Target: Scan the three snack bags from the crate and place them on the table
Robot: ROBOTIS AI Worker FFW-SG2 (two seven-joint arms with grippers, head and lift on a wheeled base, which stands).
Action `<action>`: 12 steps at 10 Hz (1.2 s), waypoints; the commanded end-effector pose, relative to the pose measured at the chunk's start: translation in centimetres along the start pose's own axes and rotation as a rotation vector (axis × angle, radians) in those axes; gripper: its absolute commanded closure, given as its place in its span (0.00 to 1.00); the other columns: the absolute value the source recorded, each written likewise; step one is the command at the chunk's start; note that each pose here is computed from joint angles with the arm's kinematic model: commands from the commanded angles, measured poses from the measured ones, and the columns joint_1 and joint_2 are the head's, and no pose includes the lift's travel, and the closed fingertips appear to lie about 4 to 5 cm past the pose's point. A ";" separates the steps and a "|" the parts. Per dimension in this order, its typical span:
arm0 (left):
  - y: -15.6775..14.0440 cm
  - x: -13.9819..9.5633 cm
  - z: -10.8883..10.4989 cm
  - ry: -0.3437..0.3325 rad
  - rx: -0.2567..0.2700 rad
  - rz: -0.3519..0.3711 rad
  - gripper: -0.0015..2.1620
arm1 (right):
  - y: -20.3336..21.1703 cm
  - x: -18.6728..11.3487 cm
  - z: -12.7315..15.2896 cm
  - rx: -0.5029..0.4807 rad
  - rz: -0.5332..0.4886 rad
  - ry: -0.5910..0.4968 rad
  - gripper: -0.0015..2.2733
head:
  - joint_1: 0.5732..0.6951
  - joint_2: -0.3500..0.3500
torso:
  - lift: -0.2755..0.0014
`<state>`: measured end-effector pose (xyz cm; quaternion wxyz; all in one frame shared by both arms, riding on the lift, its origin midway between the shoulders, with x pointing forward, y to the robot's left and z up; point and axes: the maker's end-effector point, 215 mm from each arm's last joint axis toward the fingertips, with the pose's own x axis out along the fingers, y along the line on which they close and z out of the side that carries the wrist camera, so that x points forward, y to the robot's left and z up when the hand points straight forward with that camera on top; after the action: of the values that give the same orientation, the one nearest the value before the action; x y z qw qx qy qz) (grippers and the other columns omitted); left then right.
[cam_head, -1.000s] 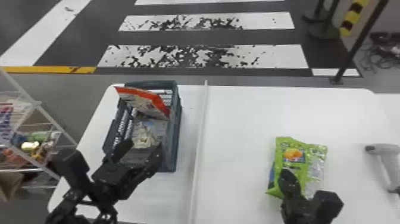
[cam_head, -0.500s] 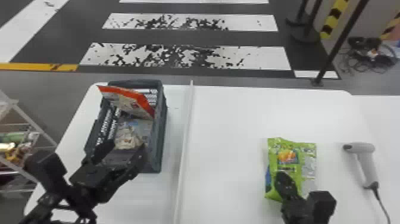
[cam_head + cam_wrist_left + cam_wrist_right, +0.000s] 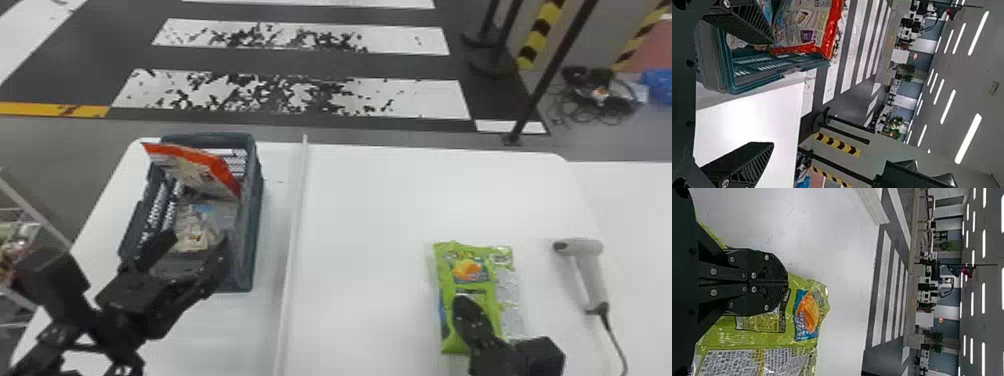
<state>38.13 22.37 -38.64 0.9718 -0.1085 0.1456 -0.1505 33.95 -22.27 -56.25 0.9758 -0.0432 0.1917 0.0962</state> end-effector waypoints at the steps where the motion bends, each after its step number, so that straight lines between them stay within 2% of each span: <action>1: -0.3 0.1 0.8 -0.003 0.007 -0.005 0.04 | 0.8 -1.5 3.6 -0.032 0.015 -0.071 0.91 | 1.00 0.50 | 0.86; 2: -0.6 0.2 0.8 0.002 0.012 -0.015 0.03 | 0.0 -1.9 6.4 -0.033 -0.018 -0.126 0.80 | 1.00 0.51 | 0.86; 3: -1.1 0.3 0.9 0.004 0.026 -0.033 0.03 | -1.4 -2.0 8.6 -0.037 -0.058 -0.165 0.37 | 1.00 0.51 | 0.86; 4: -1.3 0.4 1.1 0.004 0.039 -0.032 0.03 | -4.0 -2.0 10.2 -0.027 -0.106 -0.182 0.01 | 1.00 0.48 | 0.86; 5: -1.2 0.3 0.9 0.017 0.036 -0.020 0.03 | -7.1 -1.4 8.9 0.014 -0.164 -0.086 0.00 | 1.00 0.44 | 0.86; 6: -0.8 0.3 1.0 0.016 0.041 -0.005 0.03 | -9.0 -1.7 9.3 0.034 -0.196 -0.081 0.00 | 1.00 0.38 | 0.86; 7: -1.2 0.3 1.3 0.013 0.041 -0.011 0.03 | -11.8 -2.0 8.1 0.054 -0.252 -0.014 0.02 | 1.00 0.34 | 0.86; 8: -1.7 0.5 1.3 0.013 0.042 -0.019 0.03 | -15.2 -2.5 8.8 0.091 -0.293 -0.016 0.02 | 1.00 0.31 | 0.86; 9: -2.0 0.5 0.8 0.020 0.037 -0.023 0.04 | -18.5 -3.3 9.4 0.117 -0.302 -0.043 0.02 | 1.00 0.24 | 0.86; 10: -2.6 0.5 0.3 0.028 0.055 -0.028 0.04 | -21.5 -3.5 8.7 0.116 -0.309 -0.027 0.02 | 1.00 0.17 | 0.86; 12: -2.7 0.2 -0.7 0.052 0.054 -0.028 0.04 | -25.3 -2.9 3.2 0.218 -0.280 0.153 0.02 | 1.00 0.05 | 0.86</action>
<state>37.62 19.65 -38.38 0.9686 -0.0811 0.1608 -0.1715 38.11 -45.37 -49.58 0.9690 0.0192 0.2418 -0.0466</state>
